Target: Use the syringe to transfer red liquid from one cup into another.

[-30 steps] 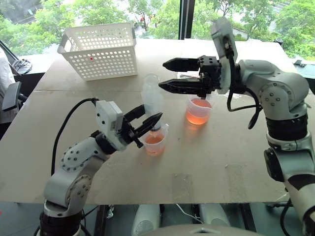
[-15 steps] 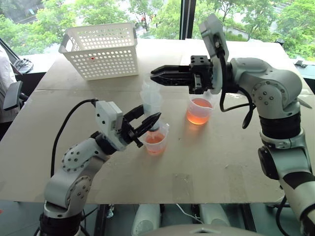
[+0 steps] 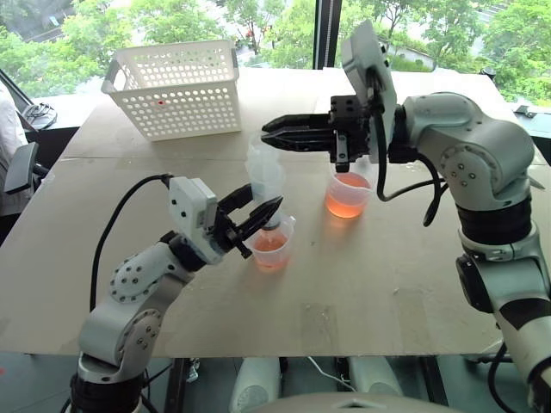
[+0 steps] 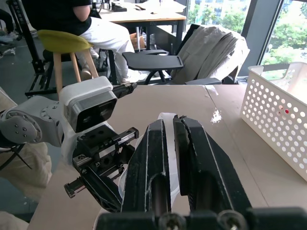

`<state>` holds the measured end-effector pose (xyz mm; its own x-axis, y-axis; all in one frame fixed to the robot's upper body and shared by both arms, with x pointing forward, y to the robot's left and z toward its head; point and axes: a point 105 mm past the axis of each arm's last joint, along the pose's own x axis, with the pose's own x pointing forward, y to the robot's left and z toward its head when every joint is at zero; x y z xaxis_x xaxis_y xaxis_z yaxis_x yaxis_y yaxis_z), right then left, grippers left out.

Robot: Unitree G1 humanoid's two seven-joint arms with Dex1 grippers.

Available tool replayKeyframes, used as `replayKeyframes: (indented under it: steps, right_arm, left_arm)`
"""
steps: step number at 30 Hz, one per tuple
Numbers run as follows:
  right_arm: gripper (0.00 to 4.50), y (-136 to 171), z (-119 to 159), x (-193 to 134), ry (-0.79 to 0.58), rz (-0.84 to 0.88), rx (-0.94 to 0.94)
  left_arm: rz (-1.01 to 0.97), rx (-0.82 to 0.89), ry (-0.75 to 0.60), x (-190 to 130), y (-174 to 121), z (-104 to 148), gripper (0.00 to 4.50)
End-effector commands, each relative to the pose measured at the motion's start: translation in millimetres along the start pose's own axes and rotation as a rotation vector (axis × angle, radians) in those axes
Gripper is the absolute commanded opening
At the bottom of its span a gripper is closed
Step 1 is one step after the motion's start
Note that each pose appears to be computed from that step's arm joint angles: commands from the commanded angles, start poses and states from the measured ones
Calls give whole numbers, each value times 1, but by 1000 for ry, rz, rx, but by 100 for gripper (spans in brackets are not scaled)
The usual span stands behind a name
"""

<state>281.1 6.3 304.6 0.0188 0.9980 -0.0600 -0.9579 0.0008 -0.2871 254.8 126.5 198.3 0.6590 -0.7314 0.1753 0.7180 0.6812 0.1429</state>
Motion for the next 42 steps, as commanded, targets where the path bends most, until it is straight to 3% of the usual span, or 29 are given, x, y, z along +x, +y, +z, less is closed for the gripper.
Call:
replayKeyframes:
  steps: [1, 11, 31, 34, 39, 41, 42]
  right_arm:
    - [3, 11, 6, 4, 0, 70, -57]
    - [3, 26, -13, 14, 26, 206, 11]
    - [3, 34, -38, 21, 35, 262, 131]
    - [3, 32, -36, 22, 3, 247, 127]
    - [3, 25, -3, 11, -196, 224, 37]
    - [3, 20, -2, 9, -203, 198, 53]
    - [61, 17, -3, 7, -196, 184, 55]
  left_arm:
    - [-39, 36, -61, 2, -10, 18, 143]
    - [-35, 38, -84, 3, -10, 24, 143]
    - [-21, 51, -82, -4, -13, 42, 143]
    - [-22, 51, -71, -7, -13, 42, 143]
    - [-29, 4, -68, -11, -13, 47, 143]
    - [-24, -26, -75, -13, -11, 51, 143]
    - [-21, -39, -79, -14, -8, 53, 143]
